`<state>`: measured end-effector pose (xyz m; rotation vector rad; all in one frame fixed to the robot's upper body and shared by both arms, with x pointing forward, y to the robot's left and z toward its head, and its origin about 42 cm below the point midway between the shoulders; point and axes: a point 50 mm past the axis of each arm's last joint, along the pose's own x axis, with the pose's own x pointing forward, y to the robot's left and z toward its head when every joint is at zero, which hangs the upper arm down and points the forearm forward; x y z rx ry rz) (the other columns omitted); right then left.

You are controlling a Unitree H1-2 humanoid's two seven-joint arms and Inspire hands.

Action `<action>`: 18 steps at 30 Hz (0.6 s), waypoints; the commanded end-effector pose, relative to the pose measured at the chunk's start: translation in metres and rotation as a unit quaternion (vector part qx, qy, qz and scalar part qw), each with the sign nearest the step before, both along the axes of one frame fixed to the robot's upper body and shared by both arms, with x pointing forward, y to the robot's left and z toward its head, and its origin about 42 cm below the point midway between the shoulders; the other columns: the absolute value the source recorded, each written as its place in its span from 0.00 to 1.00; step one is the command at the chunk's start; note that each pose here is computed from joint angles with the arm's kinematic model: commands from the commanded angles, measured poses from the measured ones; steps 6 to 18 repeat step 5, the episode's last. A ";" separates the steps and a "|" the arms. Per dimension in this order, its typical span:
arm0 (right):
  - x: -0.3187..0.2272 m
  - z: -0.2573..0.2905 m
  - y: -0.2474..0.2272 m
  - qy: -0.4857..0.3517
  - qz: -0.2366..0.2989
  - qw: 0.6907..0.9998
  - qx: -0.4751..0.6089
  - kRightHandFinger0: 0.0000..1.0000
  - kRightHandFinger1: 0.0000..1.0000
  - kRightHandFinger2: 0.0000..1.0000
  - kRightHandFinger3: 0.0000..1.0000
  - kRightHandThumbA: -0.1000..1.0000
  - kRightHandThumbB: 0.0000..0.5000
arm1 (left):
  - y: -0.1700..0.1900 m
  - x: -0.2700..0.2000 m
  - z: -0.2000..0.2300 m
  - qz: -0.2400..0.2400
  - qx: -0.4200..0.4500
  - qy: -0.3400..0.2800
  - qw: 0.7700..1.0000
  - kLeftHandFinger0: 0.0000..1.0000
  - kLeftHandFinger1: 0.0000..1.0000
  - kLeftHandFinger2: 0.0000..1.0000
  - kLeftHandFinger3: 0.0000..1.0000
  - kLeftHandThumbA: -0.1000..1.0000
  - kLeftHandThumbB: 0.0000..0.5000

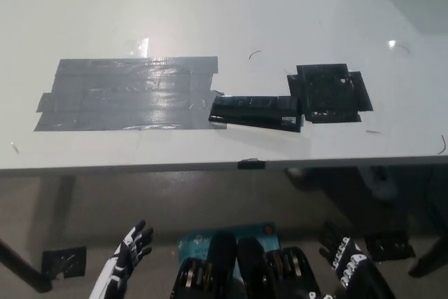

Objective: A person hands a stapler to the robot and the robot grabs it with its right hand and places it on the desk infront of it

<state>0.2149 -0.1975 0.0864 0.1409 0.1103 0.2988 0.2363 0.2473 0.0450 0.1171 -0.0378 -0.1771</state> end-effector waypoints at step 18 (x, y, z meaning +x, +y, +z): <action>0.005 0.002 0.001 -0.064 -0.016 0.998 -0.019 1.00 1.00 1.00 1.00 1.00 0.71 | 0.009 0.005 0.014 0.003 -0.008 -0.030 0.999 1.00 1.00 1.00 1.00 1.00 1.00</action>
